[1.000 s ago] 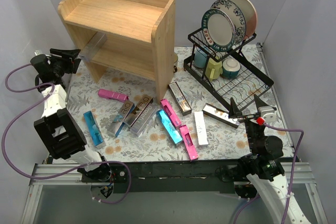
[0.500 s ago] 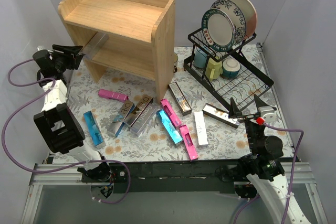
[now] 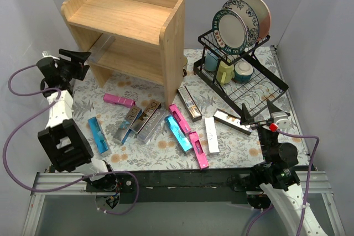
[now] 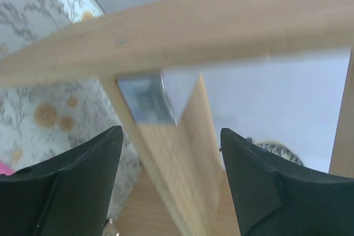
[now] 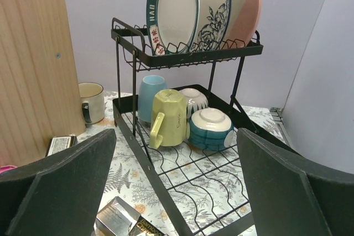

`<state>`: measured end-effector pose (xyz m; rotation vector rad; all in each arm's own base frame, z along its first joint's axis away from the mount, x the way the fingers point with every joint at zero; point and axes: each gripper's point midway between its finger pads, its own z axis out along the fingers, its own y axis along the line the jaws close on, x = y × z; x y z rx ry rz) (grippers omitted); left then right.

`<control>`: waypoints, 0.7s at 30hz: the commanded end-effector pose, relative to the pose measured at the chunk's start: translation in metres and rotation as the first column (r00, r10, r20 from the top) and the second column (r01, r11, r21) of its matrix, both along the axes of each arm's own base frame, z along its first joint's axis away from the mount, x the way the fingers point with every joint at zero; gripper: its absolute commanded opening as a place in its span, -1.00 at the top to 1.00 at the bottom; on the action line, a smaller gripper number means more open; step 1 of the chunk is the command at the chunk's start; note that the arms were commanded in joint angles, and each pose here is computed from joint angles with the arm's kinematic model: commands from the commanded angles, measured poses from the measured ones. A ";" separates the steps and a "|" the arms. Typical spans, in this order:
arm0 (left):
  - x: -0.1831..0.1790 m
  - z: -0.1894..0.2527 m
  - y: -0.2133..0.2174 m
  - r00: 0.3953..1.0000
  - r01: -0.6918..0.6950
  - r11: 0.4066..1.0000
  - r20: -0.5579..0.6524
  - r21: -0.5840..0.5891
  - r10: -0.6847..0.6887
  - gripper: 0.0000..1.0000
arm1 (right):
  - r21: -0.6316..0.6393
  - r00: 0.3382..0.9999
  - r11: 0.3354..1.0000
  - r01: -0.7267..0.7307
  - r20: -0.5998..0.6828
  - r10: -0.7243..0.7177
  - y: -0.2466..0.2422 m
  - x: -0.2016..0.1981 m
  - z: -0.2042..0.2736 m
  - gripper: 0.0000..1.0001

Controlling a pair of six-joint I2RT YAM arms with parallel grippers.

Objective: Place and organize the toothpastes onto the shelf
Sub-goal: Pick up the toothpaste from the center of the board.

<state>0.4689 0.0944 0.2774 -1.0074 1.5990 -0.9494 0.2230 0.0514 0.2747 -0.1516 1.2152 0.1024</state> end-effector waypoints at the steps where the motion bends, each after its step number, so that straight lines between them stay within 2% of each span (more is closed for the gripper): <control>1: -0.050 0.030 -0.029 0.997 0.024 0.979 0.065 0.201 -0.038 -0.53 | 0.033 0.997 0.999 -0.034 0.075 0.032 0.001 -0.012 0.026 -0.97; 4: -0.080 0.005 -0.056 0.998 0.054 0.953 0.022 0.297 -0.063 -0.81 | 0.032 0.996 0.999 -0.038 0.077 0.036 0.002 -0.012 0.025 -0.97; 7: -0.106 -0.020 -0.100 0.991 0.127 0.913 -0.003 0.388 -0.137 -0.96 | 0.035 0.996 0.999 -0.037 0.079 0.034 0.002 -0.012 0.025 -0.97; 11: -0.130 -0.055 -0.145 0.976 0.217 0.863 -0.073 0.457 -0.207 -0.96 | 0.028 0.995 0.998 -0.062 0.074 0.060 0.007 -0.011 0.023 -0.97; 13: -0.142 -0.074 -0.153 0.968 0.251 0.849 -0.113 0.465 -0.224 -0.96 | 0.026 0.995 0.997 -0.068 0.076 0.066 0.008 -0.011 0.024 -0.97; 14: -0.152 -0.076 -0.178 0.948 0.313 0.819 -0.113 0.481 -0.297 -0.96 | 0.026 0.995 0.998 -0.065 0.073 0.063 0.008 -0.011 0.023 -0.97; 16: -0.161 -0.088 -0.188 0.939 0.343 0.794 -0.152 0.502 -0.310 -0.96 | 0.028 0.996 0.998 -0.057 0.072 0.055 0.007 -0.010 0.023 -0.97; 17: -0.172 -0.096 -0.205 0.918 0.394 0.761 -0.175 0.515 -0.357 -0.96 | 0.027 0.996 0.998 -0.052 0.068 0.050 0.006 -0.010 0.022 -0.97; 19: -0.181 -0.112 -0.210 0.912 0.410 0.731 -0.230 0.546 -0.339 -0.96 | 0.025 0.996 0.998 -0.053 0.067 0.051 0.006 -0.009 0.022 -0.97; 20: -0.192 -0.119 -0.225 0.889 0.456 0.699 -0.251 0.550 -0.382 -0.96 | 0.023 0.996 0.998 -0.056 0.066 0.054 0.007 -0.009 0.021 -0.97; 21: -0.194 -0.126 -0.220 0.897 0.442 0.693 -0.283 0.570 -0.339 -0.96 | 0.023 0.996 0.998 -0.057 0.066 0.056 0.007 -0.009 0.021 -0.97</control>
